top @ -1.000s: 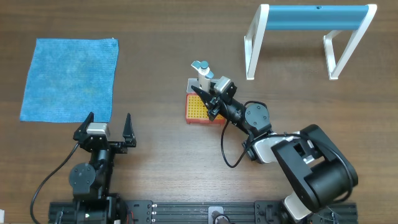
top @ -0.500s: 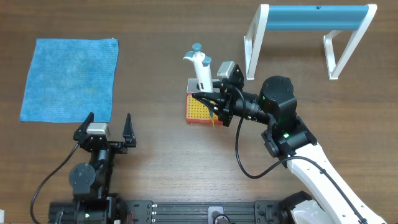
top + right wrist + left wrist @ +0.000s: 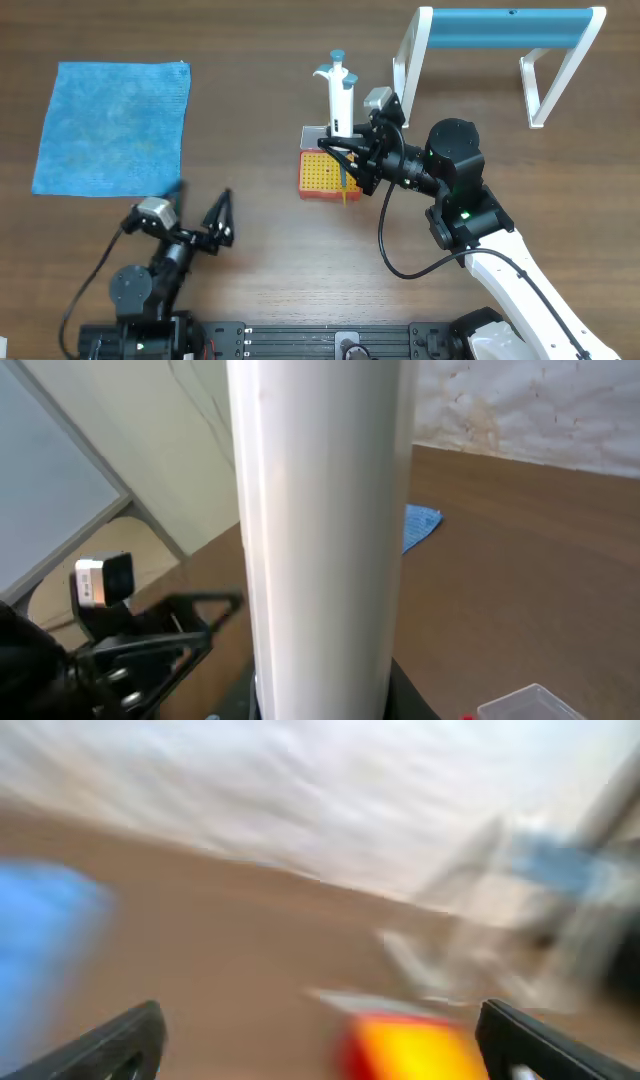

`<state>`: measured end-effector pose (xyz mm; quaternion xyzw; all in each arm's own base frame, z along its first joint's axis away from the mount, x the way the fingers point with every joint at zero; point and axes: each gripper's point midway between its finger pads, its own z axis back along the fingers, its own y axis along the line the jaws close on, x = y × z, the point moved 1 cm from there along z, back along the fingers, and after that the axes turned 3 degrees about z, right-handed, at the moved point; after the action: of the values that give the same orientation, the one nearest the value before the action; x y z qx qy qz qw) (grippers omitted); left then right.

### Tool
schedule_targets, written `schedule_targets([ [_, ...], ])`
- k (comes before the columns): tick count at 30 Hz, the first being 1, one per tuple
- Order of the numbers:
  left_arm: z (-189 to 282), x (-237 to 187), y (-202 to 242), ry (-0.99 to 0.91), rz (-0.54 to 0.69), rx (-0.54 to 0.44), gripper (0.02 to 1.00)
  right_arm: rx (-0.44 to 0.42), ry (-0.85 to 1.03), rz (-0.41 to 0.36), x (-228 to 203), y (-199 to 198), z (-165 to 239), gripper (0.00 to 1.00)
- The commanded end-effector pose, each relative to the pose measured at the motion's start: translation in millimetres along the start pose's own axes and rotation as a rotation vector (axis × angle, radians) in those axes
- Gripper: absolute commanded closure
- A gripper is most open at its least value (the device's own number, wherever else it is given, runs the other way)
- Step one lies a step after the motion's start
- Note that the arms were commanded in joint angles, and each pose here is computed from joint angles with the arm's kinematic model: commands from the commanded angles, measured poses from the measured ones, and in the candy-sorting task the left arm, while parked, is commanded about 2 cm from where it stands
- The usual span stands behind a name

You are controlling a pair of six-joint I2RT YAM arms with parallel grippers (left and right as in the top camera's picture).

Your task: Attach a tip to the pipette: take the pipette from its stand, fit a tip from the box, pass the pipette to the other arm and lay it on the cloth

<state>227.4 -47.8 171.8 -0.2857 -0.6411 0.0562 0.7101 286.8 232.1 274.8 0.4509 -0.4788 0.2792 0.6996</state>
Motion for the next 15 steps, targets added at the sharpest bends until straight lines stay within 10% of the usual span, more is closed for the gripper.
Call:
schedule_targets([
  [1,16.0,-32.1,-62.0,0.360,0.831,-0.284,0.020,-0.004,-0.020,-0.037,8.8,1.3,1.3,0.921],
  [6,3.9,-9.3,-36.3,0.187,1.085,-0.155,0.023,-0.001,-0.019,-0.075,8.6,1.5,1.3,0.921],
  [15,-38.1,91.5,-101.1,0.278,0.845,-0.418,0.023,-0.002,-0.019,-0.074,8.7,1.5,1.3,0.921],
])
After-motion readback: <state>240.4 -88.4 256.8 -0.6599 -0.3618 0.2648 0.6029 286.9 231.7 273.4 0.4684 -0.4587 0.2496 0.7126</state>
